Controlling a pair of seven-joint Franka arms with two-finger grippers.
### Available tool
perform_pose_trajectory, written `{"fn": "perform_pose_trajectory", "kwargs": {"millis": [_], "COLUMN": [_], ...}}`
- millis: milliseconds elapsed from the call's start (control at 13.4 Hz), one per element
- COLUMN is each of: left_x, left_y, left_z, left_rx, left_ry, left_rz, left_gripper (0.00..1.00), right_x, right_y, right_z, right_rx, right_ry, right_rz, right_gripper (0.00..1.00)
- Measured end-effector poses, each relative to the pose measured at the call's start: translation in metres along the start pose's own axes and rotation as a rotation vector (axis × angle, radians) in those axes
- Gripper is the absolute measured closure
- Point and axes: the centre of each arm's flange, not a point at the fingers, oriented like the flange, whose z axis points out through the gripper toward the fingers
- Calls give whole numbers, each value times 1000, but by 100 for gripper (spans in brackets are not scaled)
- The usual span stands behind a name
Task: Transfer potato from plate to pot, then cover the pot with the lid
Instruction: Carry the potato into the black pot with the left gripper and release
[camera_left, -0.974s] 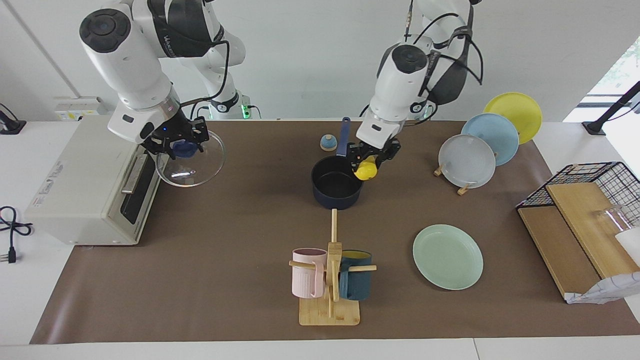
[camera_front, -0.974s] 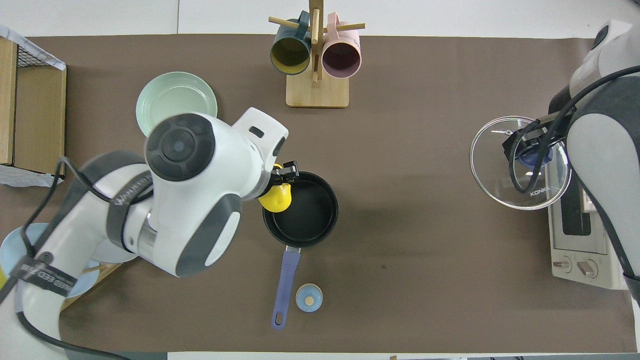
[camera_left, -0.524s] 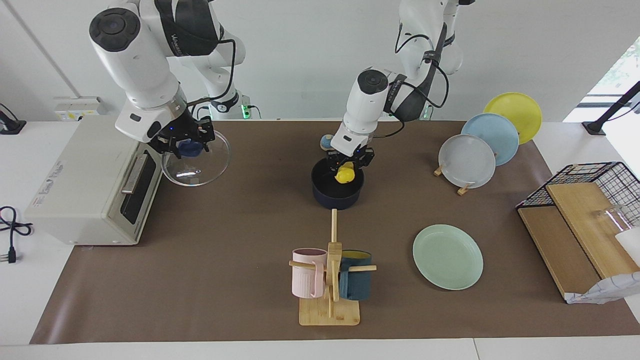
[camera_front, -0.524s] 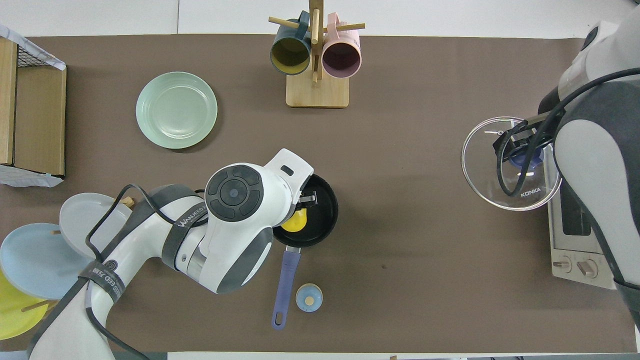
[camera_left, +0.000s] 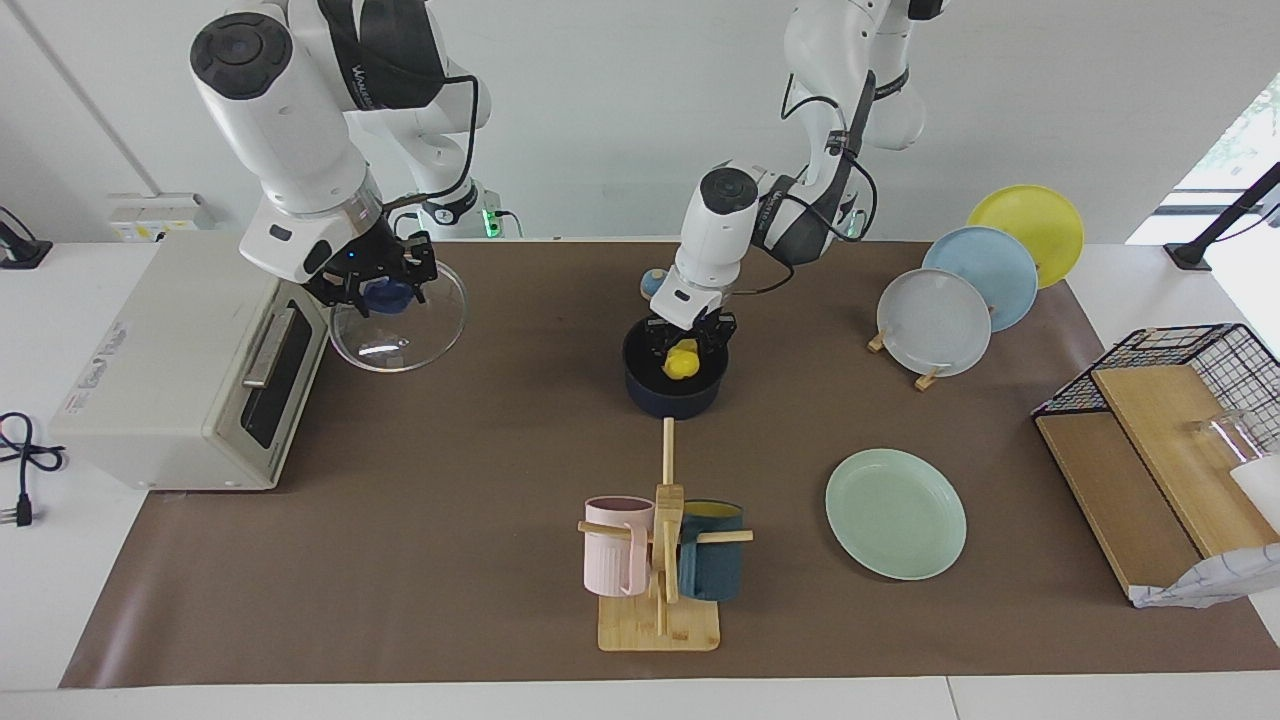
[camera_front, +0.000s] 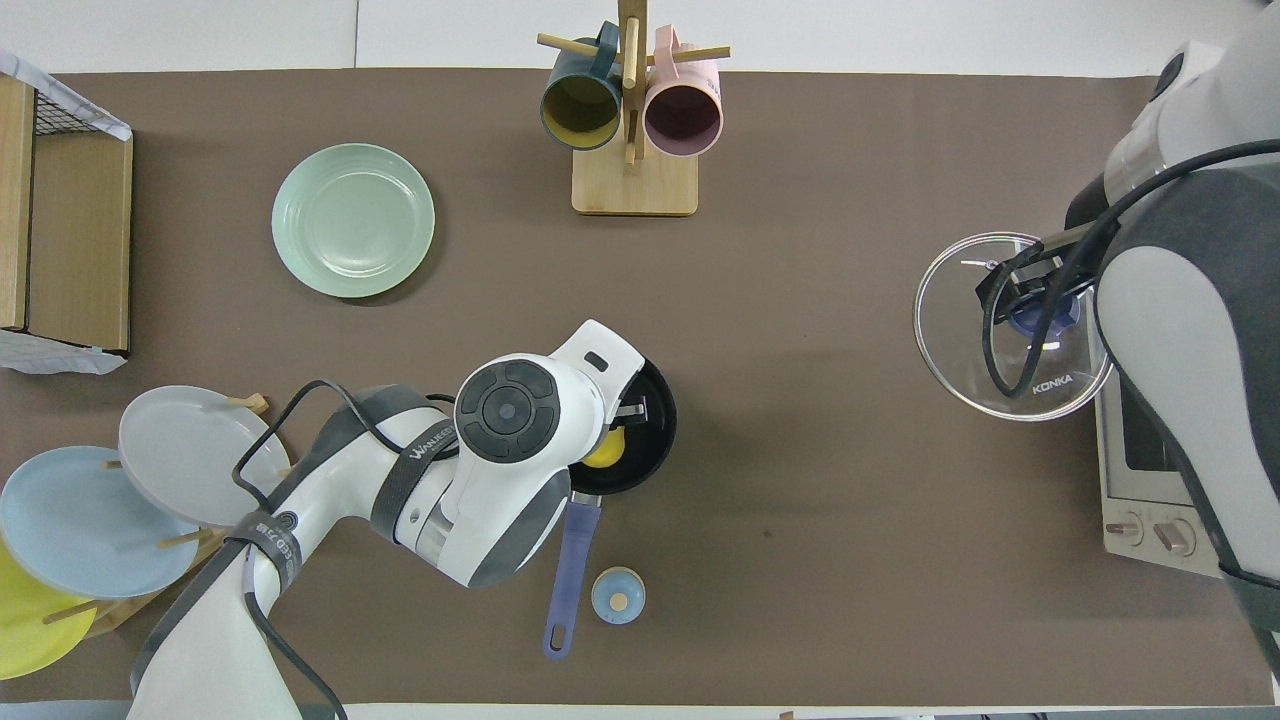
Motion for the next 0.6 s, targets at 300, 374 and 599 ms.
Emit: {"fn": "perform_pose_trajectory", "kwargs": {"millis": [300, 374, 599], "left_x": [-8, -8, -9], "left_y": [7, 8, 9], "left_z": [19, 20, 20], "left_rx": [15, 15, 17], "left_ry": [-1, -1, 3], "left_rz": [13, 14, 22], "left_gripper": [35, 35, 35], "right_x": [1, 2, 2], "right_y": [-4, -5, -7], "right_z": [-1, -1, -1], "right_rx": [0, -1, -1], "right_ry": [5, 7, 10], "right_rz": [11, 11, 8], "right_gripper": [34, 34, 34]}}
